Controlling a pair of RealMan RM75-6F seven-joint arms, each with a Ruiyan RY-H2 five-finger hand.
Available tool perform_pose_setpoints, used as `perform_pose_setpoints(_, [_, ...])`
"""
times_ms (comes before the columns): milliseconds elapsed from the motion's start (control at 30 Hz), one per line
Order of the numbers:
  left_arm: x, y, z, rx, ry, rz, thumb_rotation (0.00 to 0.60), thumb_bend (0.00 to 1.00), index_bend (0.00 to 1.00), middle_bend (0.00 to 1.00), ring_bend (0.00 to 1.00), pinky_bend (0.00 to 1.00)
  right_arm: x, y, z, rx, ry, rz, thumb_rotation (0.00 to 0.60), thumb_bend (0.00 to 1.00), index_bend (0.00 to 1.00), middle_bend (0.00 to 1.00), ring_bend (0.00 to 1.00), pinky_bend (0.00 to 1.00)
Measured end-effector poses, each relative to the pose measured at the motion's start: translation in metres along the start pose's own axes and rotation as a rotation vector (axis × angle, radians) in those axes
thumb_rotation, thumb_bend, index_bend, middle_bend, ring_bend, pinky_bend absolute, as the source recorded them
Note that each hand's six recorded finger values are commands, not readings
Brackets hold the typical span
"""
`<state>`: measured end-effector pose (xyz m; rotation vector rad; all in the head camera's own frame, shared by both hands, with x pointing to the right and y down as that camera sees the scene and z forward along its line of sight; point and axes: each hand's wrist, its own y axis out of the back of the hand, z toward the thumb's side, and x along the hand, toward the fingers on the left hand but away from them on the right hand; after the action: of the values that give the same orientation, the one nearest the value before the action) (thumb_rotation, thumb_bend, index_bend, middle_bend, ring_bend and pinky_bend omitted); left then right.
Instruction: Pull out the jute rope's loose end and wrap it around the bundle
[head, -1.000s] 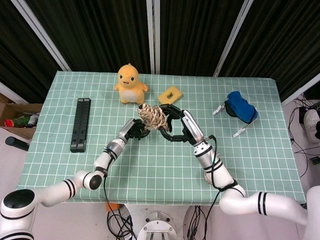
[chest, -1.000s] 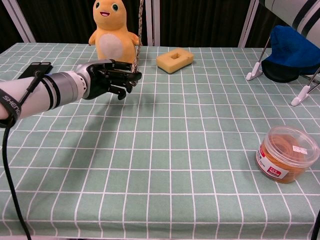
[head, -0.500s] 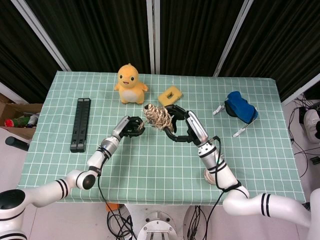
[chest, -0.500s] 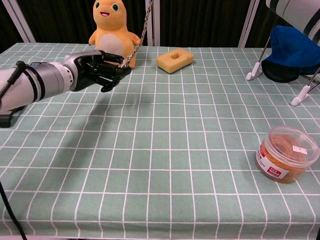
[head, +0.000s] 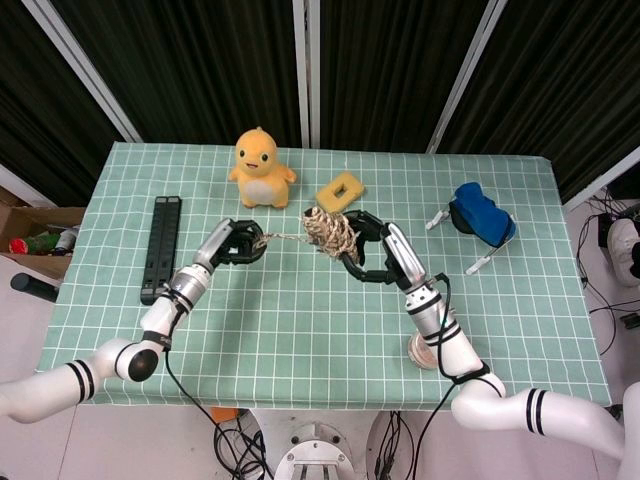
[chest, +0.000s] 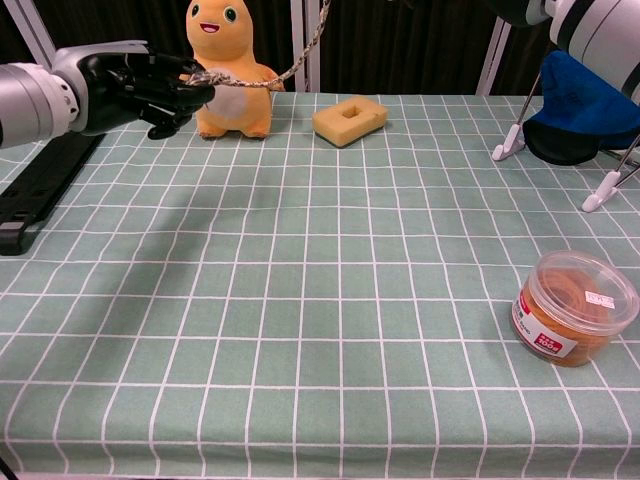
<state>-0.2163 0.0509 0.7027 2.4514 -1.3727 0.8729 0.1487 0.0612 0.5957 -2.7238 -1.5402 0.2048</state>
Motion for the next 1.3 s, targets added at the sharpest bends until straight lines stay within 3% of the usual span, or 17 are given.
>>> perform_pose_setpoints(533, [-0.039, 0.024, 0.024, 0.048, -0.072, 0.070, 0.600, 0.40, 0.68, 0.74, 0.72, 0.83, -0.007, 0.016, -0.010, -0.022, -0.035, -0.039, 0.600, 0.78, 0.75, 0.62, 0.57, 0.79])
perform_pose_setpoints(1033, [-0.080, 0.056, 0.032, 0.069, -0.110, 0.138, 0.600, 0.40, 0.69, 0.75, 0.73, 0.84, -0.010, 0.039, -0.035, 0.126, -0.092, -0.064, 0.600, 0.78, 0.75, 0.62, 0.57, 0.79])
perform_pose_setpoints(1300, [-0.104, 0.054, 0.044, 0.192, -0.166, 0.149, 0.600, 0.40, 0.69, 0.75, 0.73, 0.85, -0.019, 0.045, -0.054, 0.163, -0.135, -0.095, 0.600, 0.78, 0.75, 0.61, 0.57, 0.79])
